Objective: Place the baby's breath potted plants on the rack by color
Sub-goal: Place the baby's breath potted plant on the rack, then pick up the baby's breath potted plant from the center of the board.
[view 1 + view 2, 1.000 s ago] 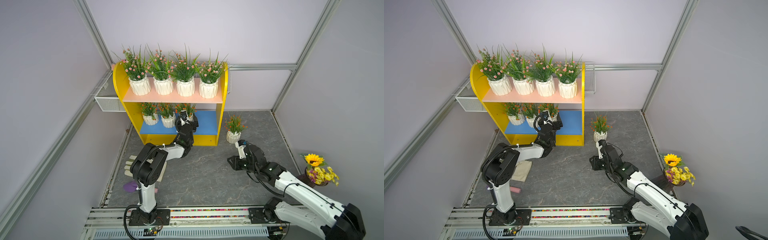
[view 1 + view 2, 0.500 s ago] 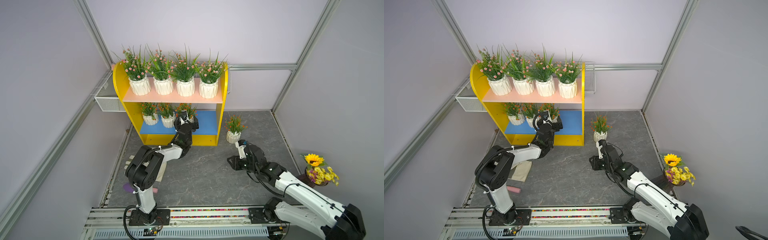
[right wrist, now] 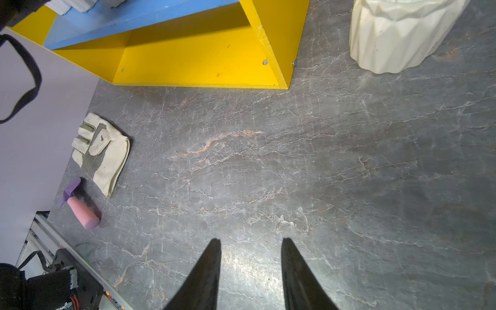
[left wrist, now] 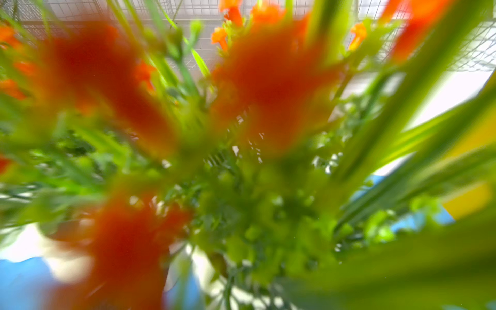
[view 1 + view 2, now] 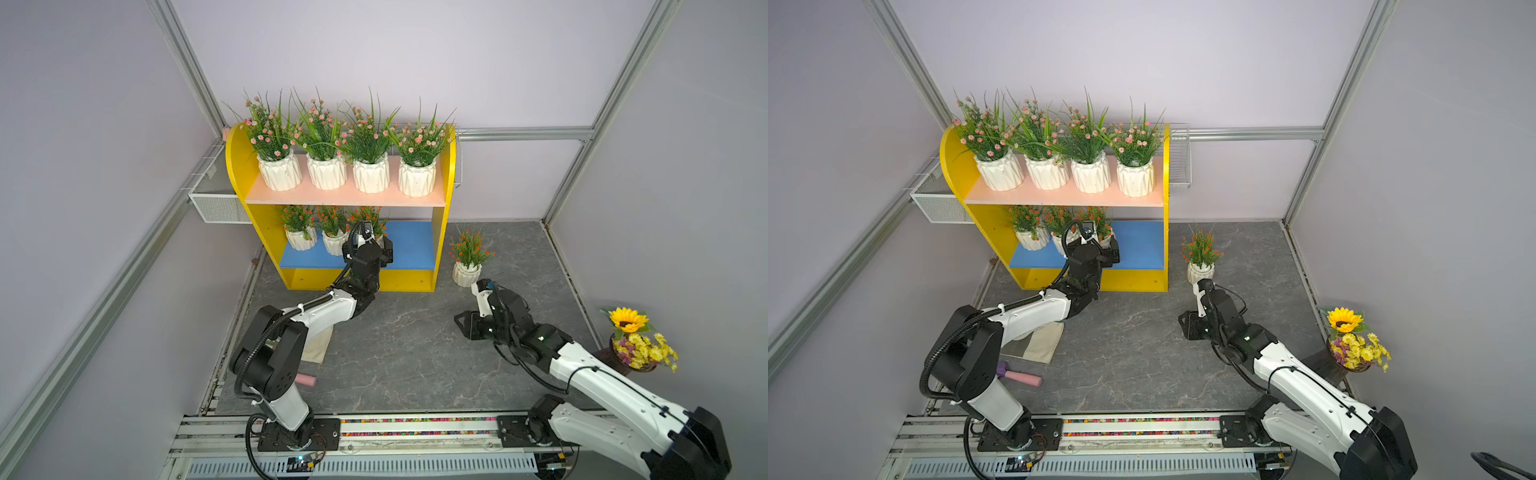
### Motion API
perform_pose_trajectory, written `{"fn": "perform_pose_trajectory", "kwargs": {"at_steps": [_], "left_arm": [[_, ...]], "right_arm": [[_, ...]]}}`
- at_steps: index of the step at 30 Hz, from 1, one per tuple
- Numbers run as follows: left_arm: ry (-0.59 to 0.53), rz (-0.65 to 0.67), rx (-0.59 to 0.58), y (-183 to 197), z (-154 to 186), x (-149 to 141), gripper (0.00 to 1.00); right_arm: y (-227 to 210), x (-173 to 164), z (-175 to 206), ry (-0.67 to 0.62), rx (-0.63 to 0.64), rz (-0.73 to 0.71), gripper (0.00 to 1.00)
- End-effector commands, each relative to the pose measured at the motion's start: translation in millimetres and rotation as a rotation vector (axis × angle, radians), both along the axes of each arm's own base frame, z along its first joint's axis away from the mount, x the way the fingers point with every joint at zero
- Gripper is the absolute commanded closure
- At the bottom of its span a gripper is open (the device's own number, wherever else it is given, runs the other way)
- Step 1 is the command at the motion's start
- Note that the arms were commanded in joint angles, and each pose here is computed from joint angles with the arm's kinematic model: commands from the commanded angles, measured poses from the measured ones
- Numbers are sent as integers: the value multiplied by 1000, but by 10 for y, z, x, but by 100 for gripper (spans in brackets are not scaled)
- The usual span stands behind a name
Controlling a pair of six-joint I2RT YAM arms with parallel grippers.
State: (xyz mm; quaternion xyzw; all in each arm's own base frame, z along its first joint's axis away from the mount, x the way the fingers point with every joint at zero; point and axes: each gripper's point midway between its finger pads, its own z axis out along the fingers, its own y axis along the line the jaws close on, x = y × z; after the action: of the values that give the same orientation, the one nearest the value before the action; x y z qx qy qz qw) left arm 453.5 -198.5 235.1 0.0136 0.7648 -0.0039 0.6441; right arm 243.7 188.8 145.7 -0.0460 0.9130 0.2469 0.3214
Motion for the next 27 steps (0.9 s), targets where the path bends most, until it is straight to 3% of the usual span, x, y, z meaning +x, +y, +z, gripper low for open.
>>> {"fn": "perform_pose_trajectory", "kwargs": {"at_steps": [1,12,27], "left_arm": [[54,-21,29,33,123,-64,1],[134,-104,-10,126,251,-477,0],[246,-341,-210,-30,-153,-1163,0]], "right_arm": [[-17,69,-18,-10,0,-18,58],[-204,286,-78,1,-18,-82,57],[-1101,1077,-125,37,-76,-341,60]]}}
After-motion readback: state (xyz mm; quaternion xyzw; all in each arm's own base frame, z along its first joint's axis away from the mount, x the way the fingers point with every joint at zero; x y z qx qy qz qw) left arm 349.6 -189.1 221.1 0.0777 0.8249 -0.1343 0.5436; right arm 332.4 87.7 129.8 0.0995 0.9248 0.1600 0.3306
